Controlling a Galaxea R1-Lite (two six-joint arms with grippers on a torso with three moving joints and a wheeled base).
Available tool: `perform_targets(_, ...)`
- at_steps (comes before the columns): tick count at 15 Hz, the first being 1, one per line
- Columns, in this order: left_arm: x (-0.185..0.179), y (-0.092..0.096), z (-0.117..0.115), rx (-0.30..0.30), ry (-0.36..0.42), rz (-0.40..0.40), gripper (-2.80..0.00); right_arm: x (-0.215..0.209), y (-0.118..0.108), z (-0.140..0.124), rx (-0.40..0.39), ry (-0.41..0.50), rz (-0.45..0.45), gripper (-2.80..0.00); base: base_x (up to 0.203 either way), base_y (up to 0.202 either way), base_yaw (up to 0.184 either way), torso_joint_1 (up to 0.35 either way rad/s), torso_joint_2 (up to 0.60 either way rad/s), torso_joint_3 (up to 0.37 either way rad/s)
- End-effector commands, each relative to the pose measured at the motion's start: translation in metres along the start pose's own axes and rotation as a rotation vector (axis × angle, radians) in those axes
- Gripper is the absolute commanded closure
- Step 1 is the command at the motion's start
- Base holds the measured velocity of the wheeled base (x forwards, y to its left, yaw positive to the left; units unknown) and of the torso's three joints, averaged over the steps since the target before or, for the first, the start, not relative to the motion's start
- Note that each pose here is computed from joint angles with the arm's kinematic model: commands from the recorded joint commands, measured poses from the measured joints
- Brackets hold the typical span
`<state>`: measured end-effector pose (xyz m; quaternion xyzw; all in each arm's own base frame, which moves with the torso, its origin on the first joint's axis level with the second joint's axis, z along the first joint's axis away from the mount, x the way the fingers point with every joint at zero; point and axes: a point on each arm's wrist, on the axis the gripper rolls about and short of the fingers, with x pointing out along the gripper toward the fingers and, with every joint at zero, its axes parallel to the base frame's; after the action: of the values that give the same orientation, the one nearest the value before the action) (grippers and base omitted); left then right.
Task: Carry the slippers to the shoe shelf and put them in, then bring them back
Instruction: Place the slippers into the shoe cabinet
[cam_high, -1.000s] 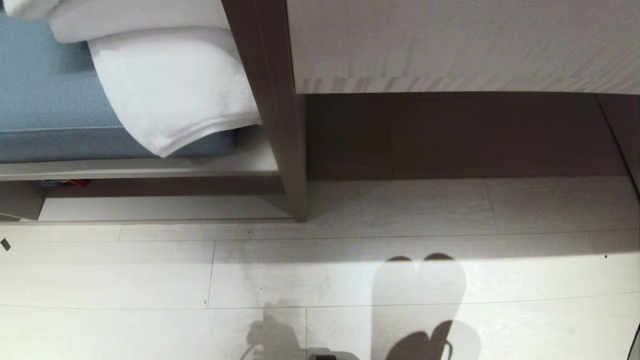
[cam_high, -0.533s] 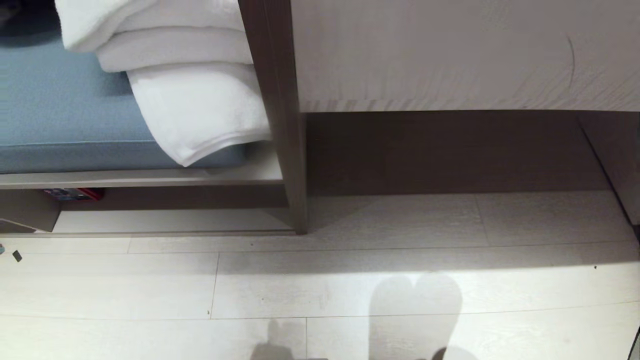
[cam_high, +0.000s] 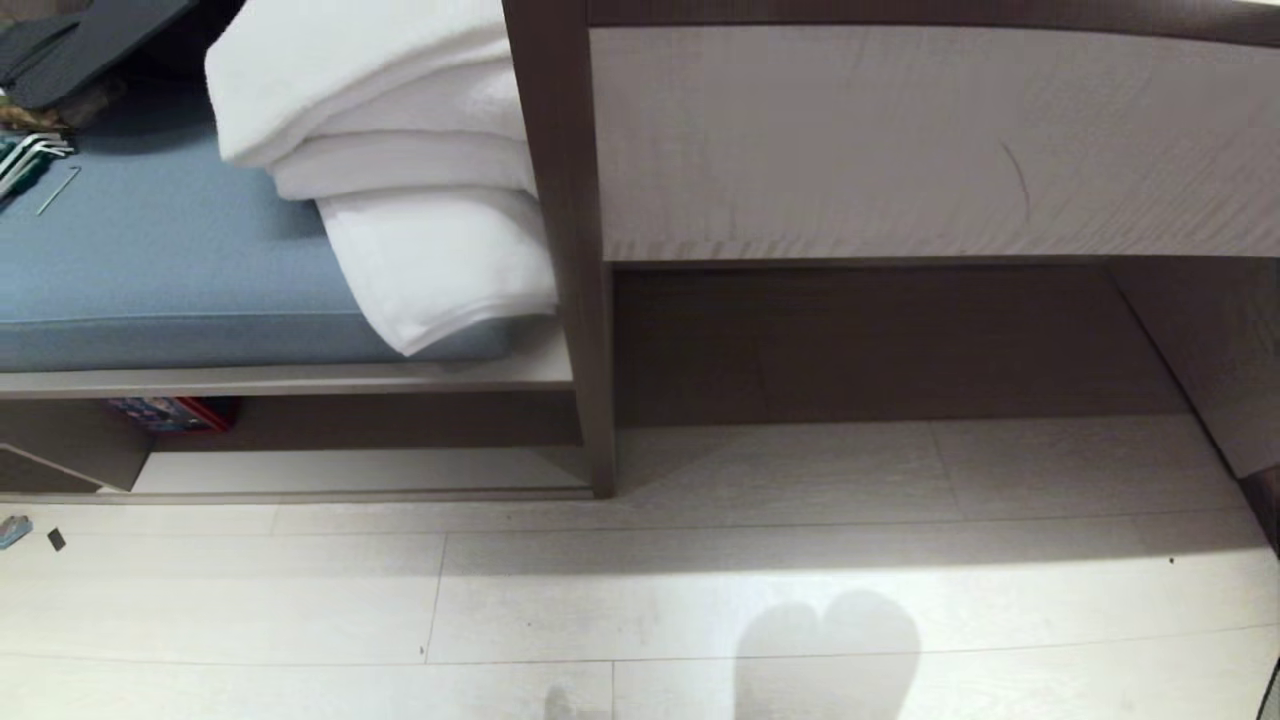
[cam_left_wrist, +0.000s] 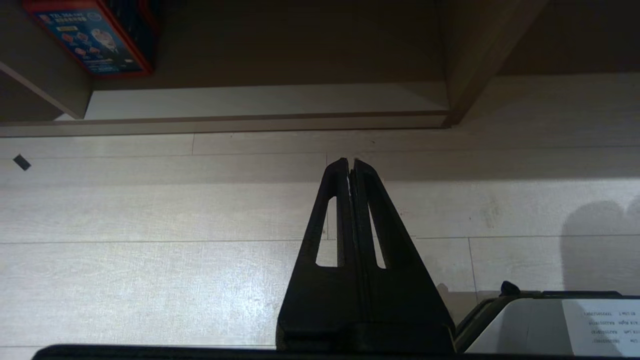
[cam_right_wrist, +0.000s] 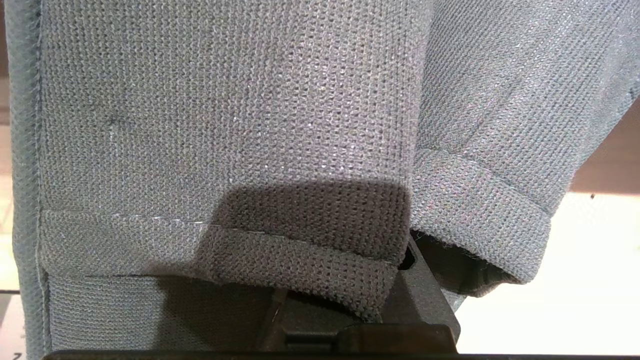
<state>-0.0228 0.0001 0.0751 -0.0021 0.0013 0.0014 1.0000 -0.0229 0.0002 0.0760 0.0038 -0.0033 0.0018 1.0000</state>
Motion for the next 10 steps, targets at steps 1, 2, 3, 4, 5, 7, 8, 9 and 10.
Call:
perform_targets(1, 0.0, 0.0, 0.0, 0.0, 0.0, 0.0, 0.0, 0.0001, 0.0, -0.0003, 0.0, 0.0, 0.001, 0.0, 0.0, 0.0, 0.0, 0.002, 0.0, 0.203)
perform_targets(2, 0.0, 0.0, 0.0, 0.0, 0.0, 0.001, 0.0, 0.0001, 0.0, -0.0003, 0.0, 0.0, 0.001, 0.0, 0.0, 0.0, 0.0, 0.002, 0.0, 0.212)
perform_targets(3, 0.0, 0.0, 0.0, 0.0, 0.0, 0.0, 0.0, 0.0001, 0.0, -0.0003, 0.0, 0.0, 0.001, 0.0, 0.0, 0.0, 0.0, 0.002, 0.01, 0.199)
perform_targets(4, 0.0, 0.0, 0.0, 0.0, 0.0, 0.001, 0.0, 0.0001, 0.0, -0.0003, -0.002, 0.0, 0.001, 0.0, 0.0, 0.0, 0.0, -0.001, 0.0, 0.198)
perform_targets(5, 0.0, 0.0, 0.0, 0.0, 0.0, 0.001, 0.0, 0.0001, 0.0, -0.0003, -0.002, 0.0, 0.001, 0.0, 0.0, 0.0, 0.0, 0.0, 0.0, 0.203)
perform_targets(7, 0.0, 0.0, 0.0, 0.0, 0.0, 0.002, 0.0, 0.0001, 0.0, -0.0003, -0.002, 0.0, 0.001, 0.0, 0.0, 0.0, 0.0, 0.002, 0.0, 0.203)
perform_targets(8, 0.0, 0.0, 0.0, 0.0, 0.0, 0.0, 0.0, 0.0, 0.0, 0.0001, -0.002, -0.001, 0.001, 0.0, 0.0, 0.0, 0.0, 0.01, 0.0, 0.211)
perform_targets(9, 0.0, 0.0, 0.0, 0.0, 0.0, 0.001, 0.0, 0.0001, 0.0, -0.0003, -0.003, 0.0, 0.001, 0.0, 0.0, 0.0, 0.0, -0.002, 0.0, 0.197)
perform_targets(10, 0.0, 0.0, 0.0, 0.0, 0.0, 0.0, 0.0, 0.0, 0.0, -0.0001, -0.003, 0.0, 0.001, 0.0, 0.0, 0.0, 0.0, 0.006, 0.0, 0.202)
